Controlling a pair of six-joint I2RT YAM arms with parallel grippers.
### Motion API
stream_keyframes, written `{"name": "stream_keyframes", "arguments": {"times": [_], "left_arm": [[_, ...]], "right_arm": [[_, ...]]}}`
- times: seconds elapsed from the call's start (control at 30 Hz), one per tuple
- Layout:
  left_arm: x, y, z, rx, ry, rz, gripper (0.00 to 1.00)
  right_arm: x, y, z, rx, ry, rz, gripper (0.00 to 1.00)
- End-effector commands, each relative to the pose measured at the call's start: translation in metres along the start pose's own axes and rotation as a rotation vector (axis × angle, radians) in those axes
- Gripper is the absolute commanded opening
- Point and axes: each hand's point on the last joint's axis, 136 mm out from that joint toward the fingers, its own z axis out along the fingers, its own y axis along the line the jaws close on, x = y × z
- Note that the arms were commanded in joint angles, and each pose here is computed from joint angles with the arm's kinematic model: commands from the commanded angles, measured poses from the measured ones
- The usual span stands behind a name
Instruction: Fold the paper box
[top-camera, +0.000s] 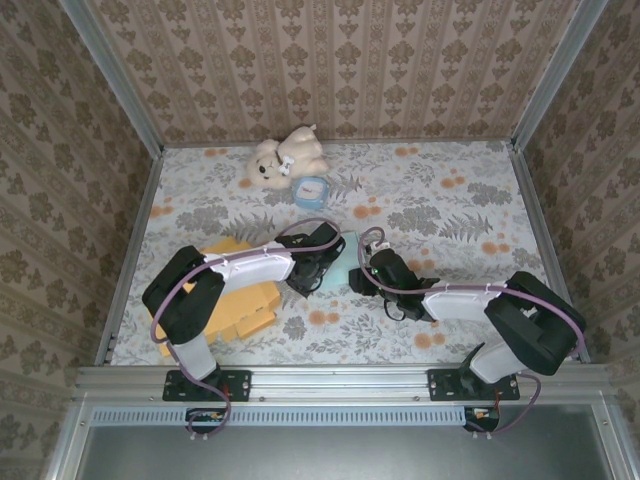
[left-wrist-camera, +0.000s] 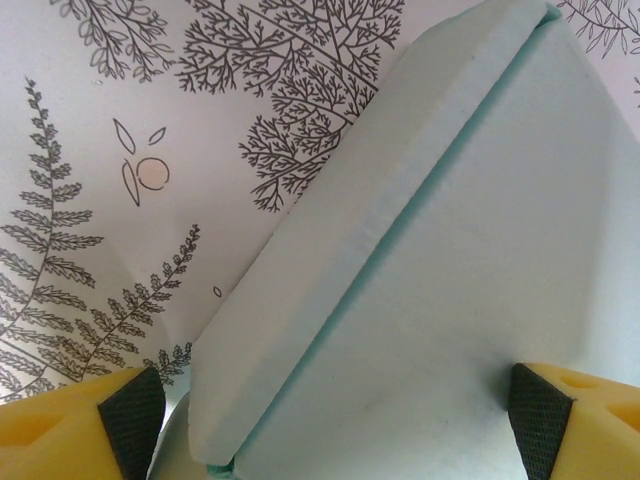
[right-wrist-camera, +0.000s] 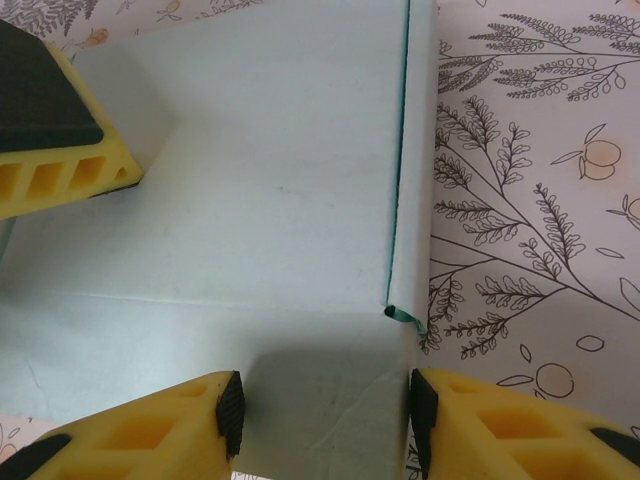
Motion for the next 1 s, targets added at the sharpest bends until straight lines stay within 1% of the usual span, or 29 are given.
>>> {"name": "stream_keyframes", "arguments": {"times": [0.0,0.33,0.73,0.97], "left_arm": [[-0.002,0.050,0.021,-0.177,-0.001,0.014,0.90],[-0.002,0.052,0.023,-0.185,0.008,0.014,0.89],[-0.004,0.060,0.028,-0.200,0.009,0.010,0.89],[-0.005,0.068,0.033,-0.221,0.022,0.011,0.89]], "right_arm": [[0.013,-0.009,0.003,0.038,0.023,-0.030,0.50],[0.017,-0.013,0.011,0.050,0.019,-0.038,0.49],[0.021,-0.034,0.020,0.138,-0.042,-0.093,0.50],[0.023,-0.036,0.029,0.136,-0.074,-0.135,0.50]]}}
